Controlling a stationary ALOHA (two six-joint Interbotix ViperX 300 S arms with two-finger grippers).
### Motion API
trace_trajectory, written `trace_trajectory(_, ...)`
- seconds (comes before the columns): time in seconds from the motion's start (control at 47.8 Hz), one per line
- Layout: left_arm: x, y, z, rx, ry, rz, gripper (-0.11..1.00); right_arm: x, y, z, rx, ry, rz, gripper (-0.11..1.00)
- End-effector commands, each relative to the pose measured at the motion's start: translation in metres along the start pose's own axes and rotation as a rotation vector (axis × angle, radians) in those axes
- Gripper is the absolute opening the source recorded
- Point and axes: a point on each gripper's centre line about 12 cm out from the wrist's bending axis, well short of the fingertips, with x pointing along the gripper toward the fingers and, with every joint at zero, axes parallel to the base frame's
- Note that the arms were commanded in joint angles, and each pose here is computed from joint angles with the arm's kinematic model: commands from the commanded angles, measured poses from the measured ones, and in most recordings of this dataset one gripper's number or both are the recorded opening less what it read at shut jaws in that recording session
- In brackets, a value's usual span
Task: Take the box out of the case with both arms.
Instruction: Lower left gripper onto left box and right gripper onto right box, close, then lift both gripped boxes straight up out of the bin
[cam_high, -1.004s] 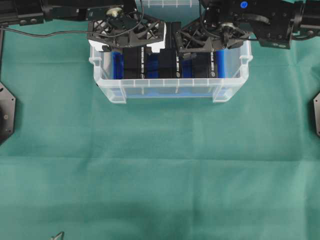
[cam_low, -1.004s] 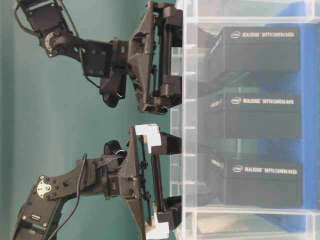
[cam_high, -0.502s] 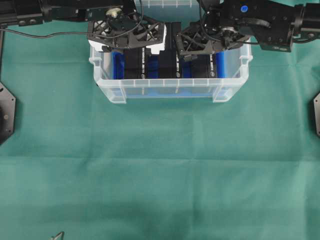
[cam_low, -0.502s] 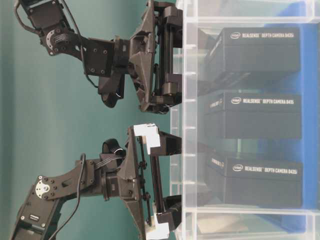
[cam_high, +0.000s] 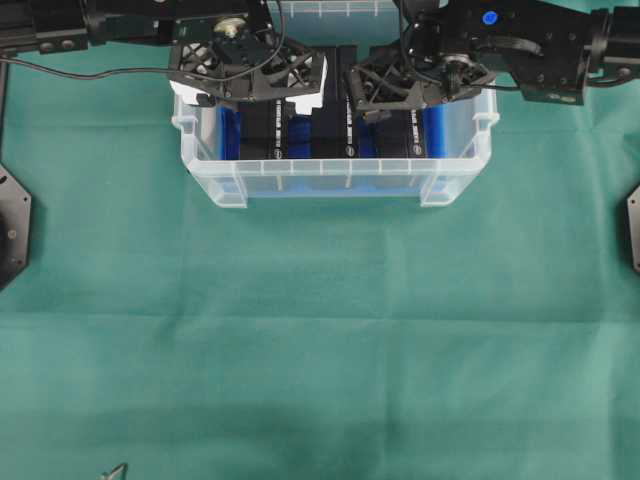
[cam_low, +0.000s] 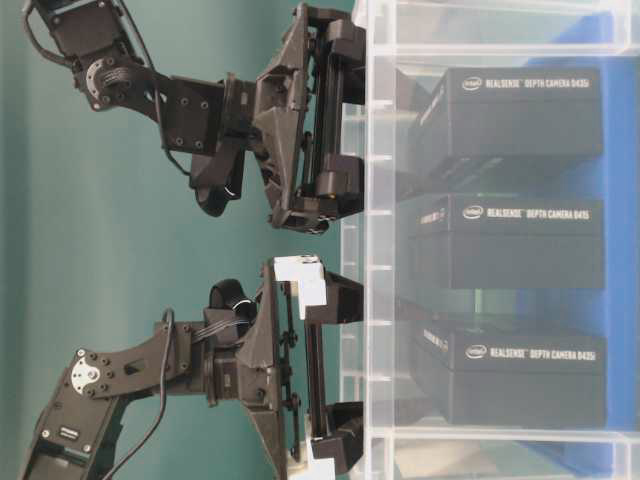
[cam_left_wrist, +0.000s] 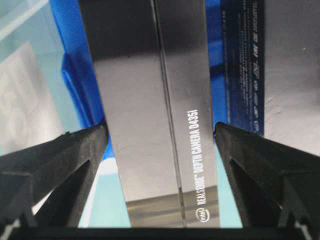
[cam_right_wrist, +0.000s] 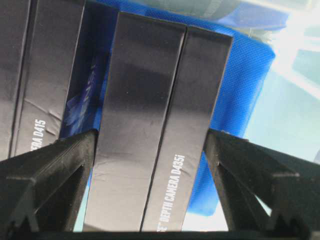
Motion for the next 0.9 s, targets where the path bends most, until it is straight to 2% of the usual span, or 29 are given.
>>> trace_trajectory(0.0,0.000,0.008,0.000,0.013,0.015,0.047,0.88,-0.003,-0.006,-0.001,0.010,0.007,-0.016,0.87)
trace_trajectory(0.125,0.000,0.007,-0.001,0.020,0.013,0.043,0.82,-0.003,-0.010,-0.001,0.003,0.005,-0.050,0.70)
trace_trajectory(0.23,0.000,0.005,0.000,0.022,0.005,0.025,0.64,-0.003,-0.013,-0.001,-0.005,0.003,-0.069,0.67)
trace_trajectory(0.418,-0.001,0.000,0.000,0.023,-0.017,-0.030,0.64,-0.004,-0.016,-0.004,-0.010,0.005,-0.072,0.67)
trace_trajectory(0.878,-0.003,0.000,0.000,0.016,-0.018,-0.034,0.64,-0.005,-0.018,-0.004,-0.010,0.005,-0.071,0.67)
